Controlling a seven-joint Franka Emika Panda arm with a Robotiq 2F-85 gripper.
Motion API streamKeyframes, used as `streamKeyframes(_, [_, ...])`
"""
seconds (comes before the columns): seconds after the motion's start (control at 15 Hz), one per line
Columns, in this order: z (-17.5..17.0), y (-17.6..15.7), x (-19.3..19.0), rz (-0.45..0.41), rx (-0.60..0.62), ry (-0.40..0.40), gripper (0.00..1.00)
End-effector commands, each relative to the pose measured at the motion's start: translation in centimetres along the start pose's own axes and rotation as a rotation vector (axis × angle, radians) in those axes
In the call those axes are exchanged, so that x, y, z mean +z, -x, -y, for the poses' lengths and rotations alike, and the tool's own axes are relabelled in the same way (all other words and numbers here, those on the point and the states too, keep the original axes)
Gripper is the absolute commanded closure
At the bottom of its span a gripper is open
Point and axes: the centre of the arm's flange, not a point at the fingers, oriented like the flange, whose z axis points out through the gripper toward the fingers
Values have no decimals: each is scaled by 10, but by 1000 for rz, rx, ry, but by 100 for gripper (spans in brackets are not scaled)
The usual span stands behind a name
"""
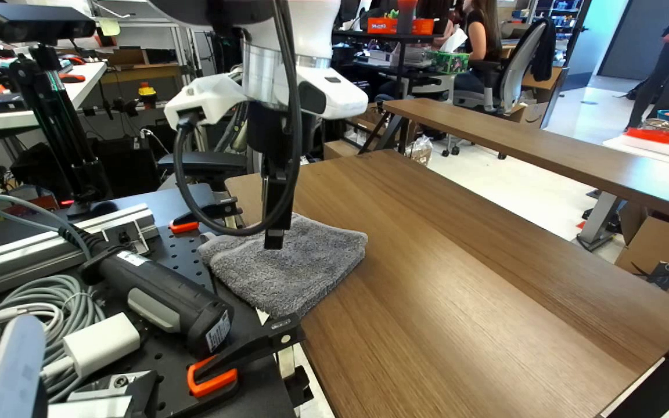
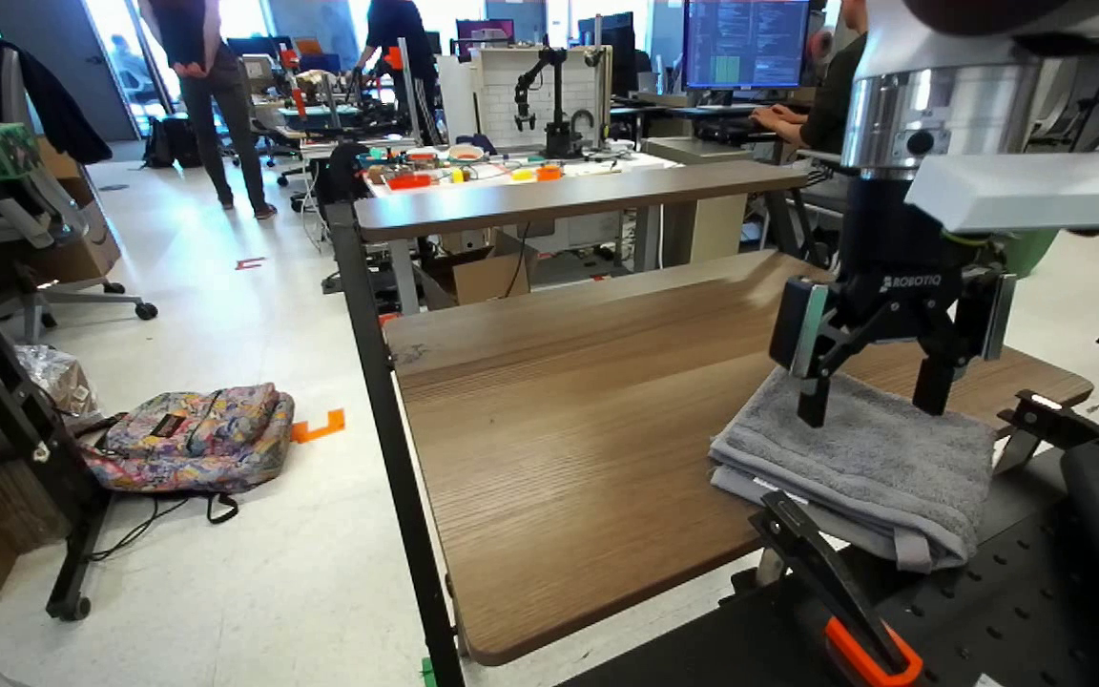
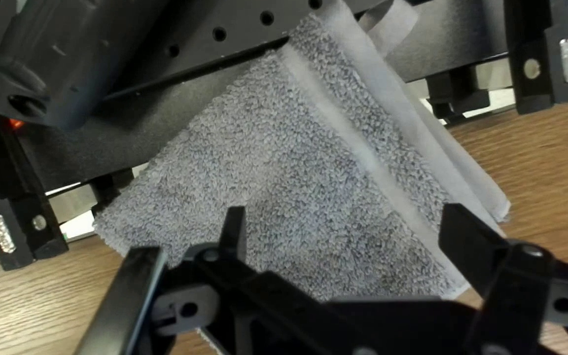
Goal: Move the grey towel backwards
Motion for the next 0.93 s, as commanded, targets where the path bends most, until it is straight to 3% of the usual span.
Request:
streamKeyframes(0.0, [8, -22, 29, -10, -16, 20, 0])
streamKeyframes(0.4, [14, -50, 59, -29, -22, 33, 0])
streamKeyframes(0.87, [19, -92, 62, -87, -14, 46, 0])
